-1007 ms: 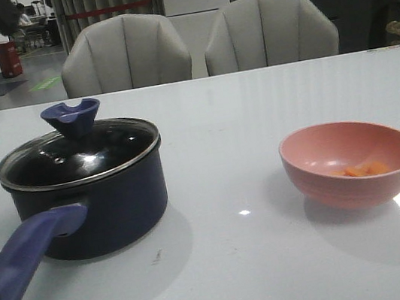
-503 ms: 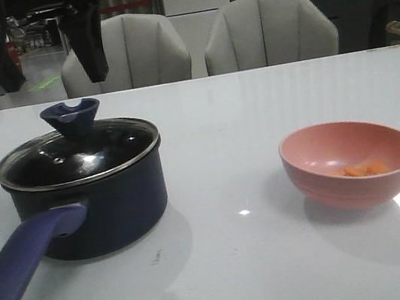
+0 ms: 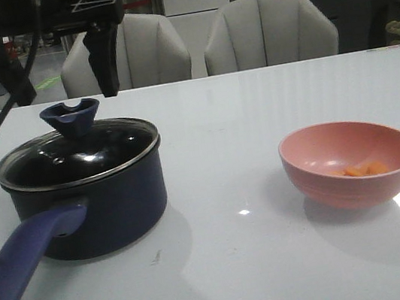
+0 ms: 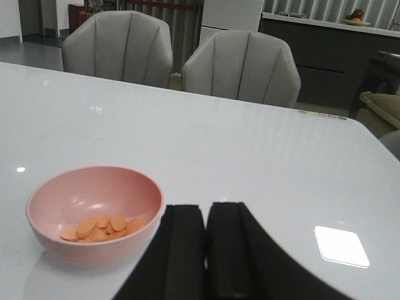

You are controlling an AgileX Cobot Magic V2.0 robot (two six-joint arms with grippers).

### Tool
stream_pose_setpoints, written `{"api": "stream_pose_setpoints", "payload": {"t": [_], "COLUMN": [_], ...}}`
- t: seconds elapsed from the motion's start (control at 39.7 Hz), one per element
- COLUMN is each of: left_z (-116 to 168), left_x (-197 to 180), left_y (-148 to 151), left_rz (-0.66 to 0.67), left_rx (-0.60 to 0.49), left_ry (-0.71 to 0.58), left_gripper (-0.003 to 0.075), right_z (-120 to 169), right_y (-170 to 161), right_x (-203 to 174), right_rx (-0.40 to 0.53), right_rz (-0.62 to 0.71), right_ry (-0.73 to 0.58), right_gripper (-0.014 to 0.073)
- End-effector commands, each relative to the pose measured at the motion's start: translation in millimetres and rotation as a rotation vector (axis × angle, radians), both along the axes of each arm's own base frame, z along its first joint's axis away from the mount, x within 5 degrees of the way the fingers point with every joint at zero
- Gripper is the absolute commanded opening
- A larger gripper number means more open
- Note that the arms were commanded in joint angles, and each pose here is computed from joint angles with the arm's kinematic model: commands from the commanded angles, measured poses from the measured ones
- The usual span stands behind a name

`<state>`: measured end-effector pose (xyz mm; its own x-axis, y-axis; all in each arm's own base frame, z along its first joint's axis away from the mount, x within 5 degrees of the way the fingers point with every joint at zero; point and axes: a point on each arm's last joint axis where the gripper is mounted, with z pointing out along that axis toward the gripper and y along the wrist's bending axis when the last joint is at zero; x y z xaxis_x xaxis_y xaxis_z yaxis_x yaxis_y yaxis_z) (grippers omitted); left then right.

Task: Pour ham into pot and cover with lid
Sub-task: 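Lower the left gripper onto the purple knob of the glass lid and grasp it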

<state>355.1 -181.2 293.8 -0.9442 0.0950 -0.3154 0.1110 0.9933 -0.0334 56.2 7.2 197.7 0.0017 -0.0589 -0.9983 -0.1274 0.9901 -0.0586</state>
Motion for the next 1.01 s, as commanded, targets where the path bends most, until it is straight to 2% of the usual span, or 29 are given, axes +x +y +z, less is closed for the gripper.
{"api": "stream_pose_setpoints", "payload": {"t": [0.0,0.45,0.98], "left_z": [25.2,4.2,0.1], "left_x": [-2.9,6.9,9.1], "left_y": [1.6,-4.0,-3.1], "left_rz": [0.009,0.027,0.054], "left_rx": [-0.037,-0.021,-0.022], "left_ry": [-0.076,-0.027,-0.016], "left_gripper": [0.0658,0.0657,0.0655], "right_z": [9.9,9.9,9.9], "right_y": [-0.5,-0.5,-0.5], "right_x": [-2.0,-2.0,-2.0], "right_rx": [0.009,0.009,0.009], "right_rz": [-0.005,-0.005,-0.005], "right_ry": [-0.101,-0.101,-0.101], "right_gripper": [0.0148,0.0148,0.0148]}}
